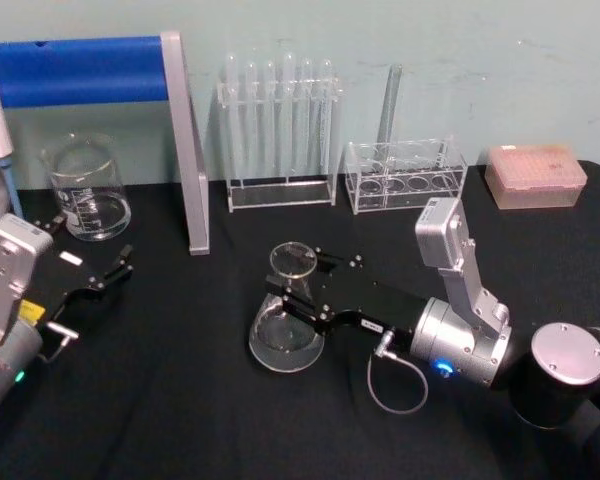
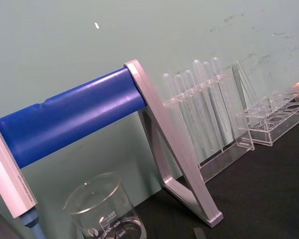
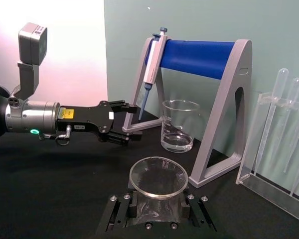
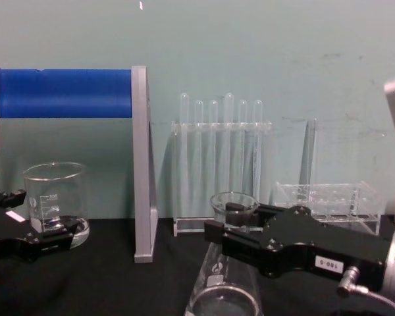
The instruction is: Grasp the erlenmeyer flask with one hand, shake it three times, then place it back.
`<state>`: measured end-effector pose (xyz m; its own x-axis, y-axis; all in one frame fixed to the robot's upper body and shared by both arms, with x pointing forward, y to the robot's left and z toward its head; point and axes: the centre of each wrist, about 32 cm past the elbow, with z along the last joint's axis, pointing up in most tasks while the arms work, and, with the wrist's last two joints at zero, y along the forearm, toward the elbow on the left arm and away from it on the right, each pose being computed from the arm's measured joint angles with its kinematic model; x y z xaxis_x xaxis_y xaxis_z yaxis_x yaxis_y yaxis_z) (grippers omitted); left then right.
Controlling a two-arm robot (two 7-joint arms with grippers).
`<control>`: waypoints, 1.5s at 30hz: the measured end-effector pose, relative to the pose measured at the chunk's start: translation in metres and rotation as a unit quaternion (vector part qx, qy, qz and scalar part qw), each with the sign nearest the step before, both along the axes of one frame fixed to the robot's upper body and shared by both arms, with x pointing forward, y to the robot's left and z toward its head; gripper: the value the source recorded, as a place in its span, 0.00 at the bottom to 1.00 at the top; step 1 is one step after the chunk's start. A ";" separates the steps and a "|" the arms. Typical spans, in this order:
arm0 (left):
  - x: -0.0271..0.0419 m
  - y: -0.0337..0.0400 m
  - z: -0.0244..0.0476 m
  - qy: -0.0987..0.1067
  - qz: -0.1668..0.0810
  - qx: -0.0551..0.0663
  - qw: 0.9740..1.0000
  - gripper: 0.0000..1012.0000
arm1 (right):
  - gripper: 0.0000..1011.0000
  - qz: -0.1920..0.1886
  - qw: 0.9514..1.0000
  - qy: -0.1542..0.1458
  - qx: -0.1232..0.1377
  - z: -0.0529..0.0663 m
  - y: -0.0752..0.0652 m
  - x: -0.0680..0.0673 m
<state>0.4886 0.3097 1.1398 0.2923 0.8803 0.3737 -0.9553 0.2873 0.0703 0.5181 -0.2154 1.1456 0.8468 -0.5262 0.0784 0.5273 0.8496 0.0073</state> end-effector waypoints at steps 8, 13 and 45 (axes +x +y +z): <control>0.0000 0.0000 0.0000 0.000 0.000 0.000 1.000 0.99 | 0.44 -0.002 1.000 0.007 -0.002 -0.003 0.001 -0.001; 0.0000 0.0000 0.0000 0.000 0.000 0.000 1.000 0.99 | 0.44 -0.003 1.000 0.010 -0.003 -0.005 0.001 -0.001; 0.0000 0.0000 0.0000 0.000 0.000 0.000 1.000 0.99 | 0.44 -0.004 1.000 0.012 -0.013 -0.007 0.002 -0.002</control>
